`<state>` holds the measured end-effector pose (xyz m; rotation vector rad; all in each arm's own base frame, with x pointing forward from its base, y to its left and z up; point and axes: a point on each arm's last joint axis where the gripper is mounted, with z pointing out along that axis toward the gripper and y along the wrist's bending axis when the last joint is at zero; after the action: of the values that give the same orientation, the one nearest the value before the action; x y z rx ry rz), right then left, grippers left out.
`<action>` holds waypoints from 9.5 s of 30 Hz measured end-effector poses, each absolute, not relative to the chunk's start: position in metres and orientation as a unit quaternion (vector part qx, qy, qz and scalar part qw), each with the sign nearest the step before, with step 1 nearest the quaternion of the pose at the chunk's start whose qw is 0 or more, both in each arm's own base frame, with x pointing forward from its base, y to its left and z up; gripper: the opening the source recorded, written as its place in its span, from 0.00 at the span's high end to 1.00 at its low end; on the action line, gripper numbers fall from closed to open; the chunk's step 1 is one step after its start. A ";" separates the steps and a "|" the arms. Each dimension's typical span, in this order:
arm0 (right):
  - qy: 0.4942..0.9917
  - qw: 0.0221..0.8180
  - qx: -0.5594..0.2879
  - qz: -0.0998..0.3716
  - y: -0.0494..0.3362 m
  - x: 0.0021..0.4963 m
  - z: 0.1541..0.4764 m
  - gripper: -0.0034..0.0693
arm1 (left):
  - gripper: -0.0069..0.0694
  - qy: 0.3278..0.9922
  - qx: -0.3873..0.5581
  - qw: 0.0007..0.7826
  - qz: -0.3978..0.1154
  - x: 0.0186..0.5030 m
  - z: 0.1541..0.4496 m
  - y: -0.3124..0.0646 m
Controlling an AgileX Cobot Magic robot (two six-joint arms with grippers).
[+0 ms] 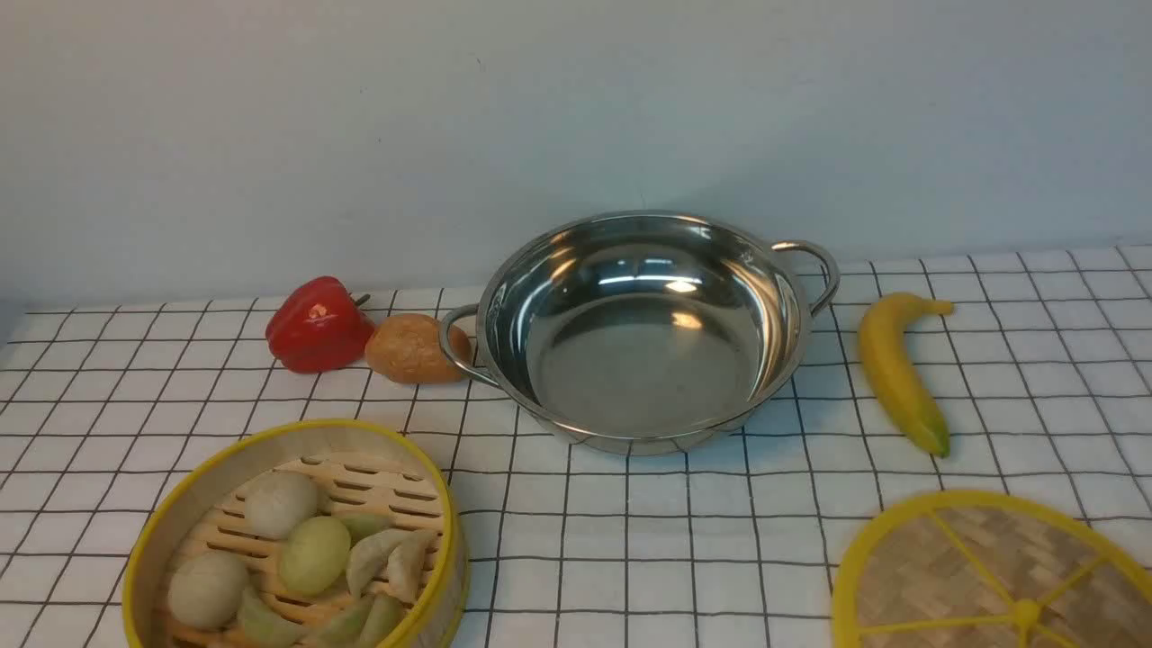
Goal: Place the steamer in the pot on the white tablecloth, and put the lid on the steamer.
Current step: 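Grasp the rim of the steamer basket holding the buns with the left gripper, then place the bamboo steamer basket with dumplings into the steel pot with the left gripper, then move the gripper down to the bamboo steamer lid and grasp its center knob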
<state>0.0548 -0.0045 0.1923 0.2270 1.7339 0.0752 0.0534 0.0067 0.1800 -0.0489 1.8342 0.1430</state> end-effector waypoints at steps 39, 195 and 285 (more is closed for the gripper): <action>0.760 0.641 0.101 0.034 -0.005 0.055 0.192 0.62 | 0.59 0.786 -0.049 0.616 0.029 0.054 0.182 0.005; 0.760 0.641 0.101 0.034 -0.005 0.055 0.192 0.62 | 0.87 0.976 0.016 0.151 -0.157 0.507 0.220 -0.129; 0.760 0.641 0.101 0.034 -0.005 0.055 0.192 0.62 | 0.93 0.815 0.109 0.300 -0.483 0.432 0.434 -0.173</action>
<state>0.0548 -0.0045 0.1923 0.2292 1.7337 0.0771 0.4322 -0.1730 0.4341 0.2889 2.1647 -1.2837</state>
